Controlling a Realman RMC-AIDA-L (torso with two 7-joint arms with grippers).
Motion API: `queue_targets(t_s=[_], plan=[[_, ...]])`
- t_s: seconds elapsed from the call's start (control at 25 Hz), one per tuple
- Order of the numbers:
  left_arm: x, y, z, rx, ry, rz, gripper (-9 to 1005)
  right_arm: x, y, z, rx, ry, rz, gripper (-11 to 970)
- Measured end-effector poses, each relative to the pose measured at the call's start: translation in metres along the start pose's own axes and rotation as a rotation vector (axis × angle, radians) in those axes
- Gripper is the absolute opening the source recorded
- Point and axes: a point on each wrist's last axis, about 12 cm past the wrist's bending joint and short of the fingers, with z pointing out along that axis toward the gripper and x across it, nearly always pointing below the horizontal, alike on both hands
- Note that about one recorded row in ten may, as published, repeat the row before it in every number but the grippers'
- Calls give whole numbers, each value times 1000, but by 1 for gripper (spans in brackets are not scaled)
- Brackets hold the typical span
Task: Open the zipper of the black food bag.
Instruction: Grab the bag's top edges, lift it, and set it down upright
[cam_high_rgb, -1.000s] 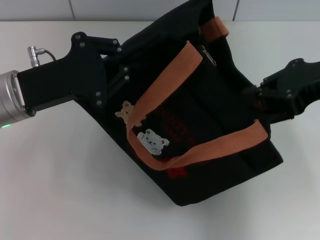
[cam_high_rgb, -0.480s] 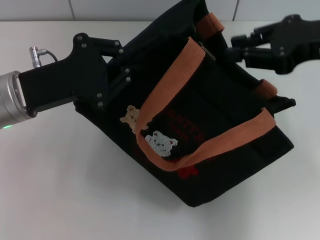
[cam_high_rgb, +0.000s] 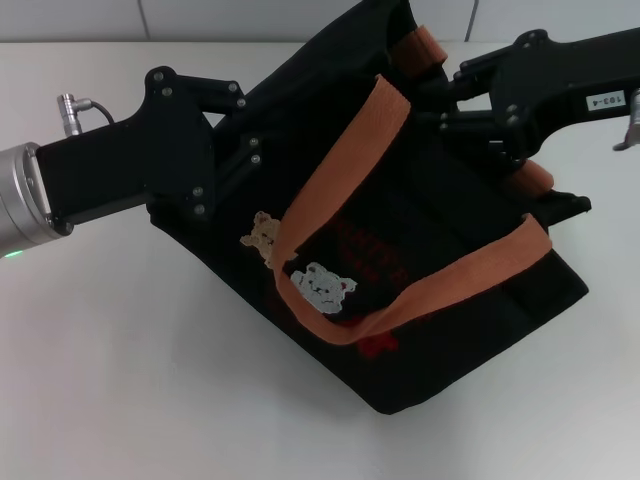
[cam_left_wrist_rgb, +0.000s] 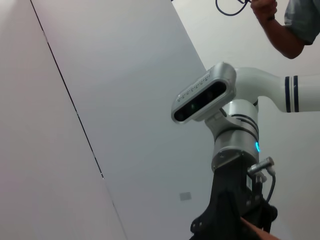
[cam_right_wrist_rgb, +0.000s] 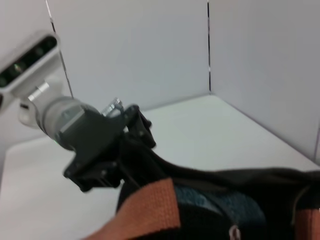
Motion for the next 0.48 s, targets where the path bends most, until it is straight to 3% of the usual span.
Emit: queue_targets(t_s=[0.48], plan=[[0, 0, 0, 3, -1, 0, 113, -5, -7, 13, 3, 8, 5, 350]])
